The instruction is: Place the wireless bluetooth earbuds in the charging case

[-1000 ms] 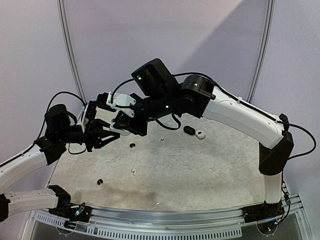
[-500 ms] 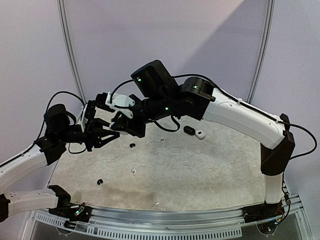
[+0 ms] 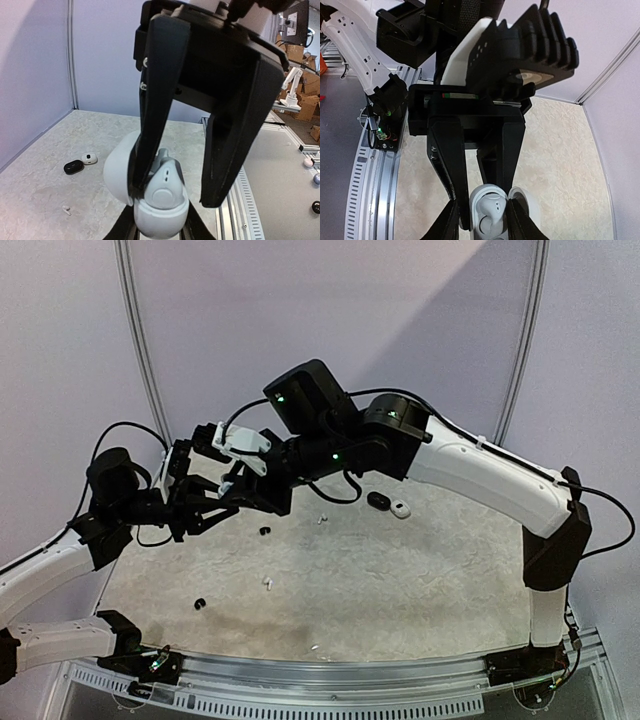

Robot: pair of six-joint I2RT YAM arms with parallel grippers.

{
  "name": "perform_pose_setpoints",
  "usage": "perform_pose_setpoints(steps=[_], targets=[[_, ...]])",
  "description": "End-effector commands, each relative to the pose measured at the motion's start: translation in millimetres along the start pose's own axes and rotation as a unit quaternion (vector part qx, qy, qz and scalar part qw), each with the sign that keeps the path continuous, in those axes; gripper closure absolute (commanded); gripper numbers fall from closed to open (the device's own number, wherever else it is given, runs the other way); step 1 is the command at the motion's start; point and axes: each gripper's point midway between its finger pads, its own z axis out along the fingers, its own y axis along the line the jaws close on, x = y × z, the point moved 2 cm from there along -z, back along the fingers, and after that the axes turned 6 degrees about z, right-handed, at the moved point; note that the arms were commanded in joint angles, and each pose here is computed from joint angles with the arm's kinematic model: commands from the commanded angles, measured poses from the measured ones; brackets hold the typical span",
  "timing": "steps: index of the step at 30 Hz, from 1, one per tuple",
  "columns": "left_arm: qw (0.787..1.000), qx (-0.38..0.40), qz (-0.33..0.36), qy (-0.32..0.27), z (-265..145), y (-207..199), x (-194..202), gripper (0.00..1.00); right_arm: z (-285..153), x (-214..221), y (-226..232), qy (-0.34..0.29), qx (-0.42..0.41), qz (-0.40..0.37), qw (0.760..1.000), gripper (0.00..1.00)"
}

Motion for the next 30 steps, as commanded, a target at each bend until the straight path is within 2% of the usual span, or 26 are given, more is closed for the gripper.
perform_pose_setpoints(steps=[1, 12, 25, 30], targets=[[0.999, 0.023, 0.035, -0.020, 0, -12, -11, 1.00, -13, -5, -8, -0.014, 0.002, 0.019, 1.000, 0.67], [0.999, 0.029, 0.037, -0.020, 0, -14, -9, 1.00, -25, -15, -12, -0.042, -0.002, 0.040, 0.998, 0.68], [0.999, 0.029, 0.038, -0.019, -1, -15, -9, 1.00, -25, -15, -16, -0.046, -0.006, 0.054, 0.997, 0.87], [0.999, 0.029, 0.038, -0.018, -1, -14, -9, 1.00, -26, -13, -13, -0.042, -0.014, 0.053, 0.998, 0.92]])
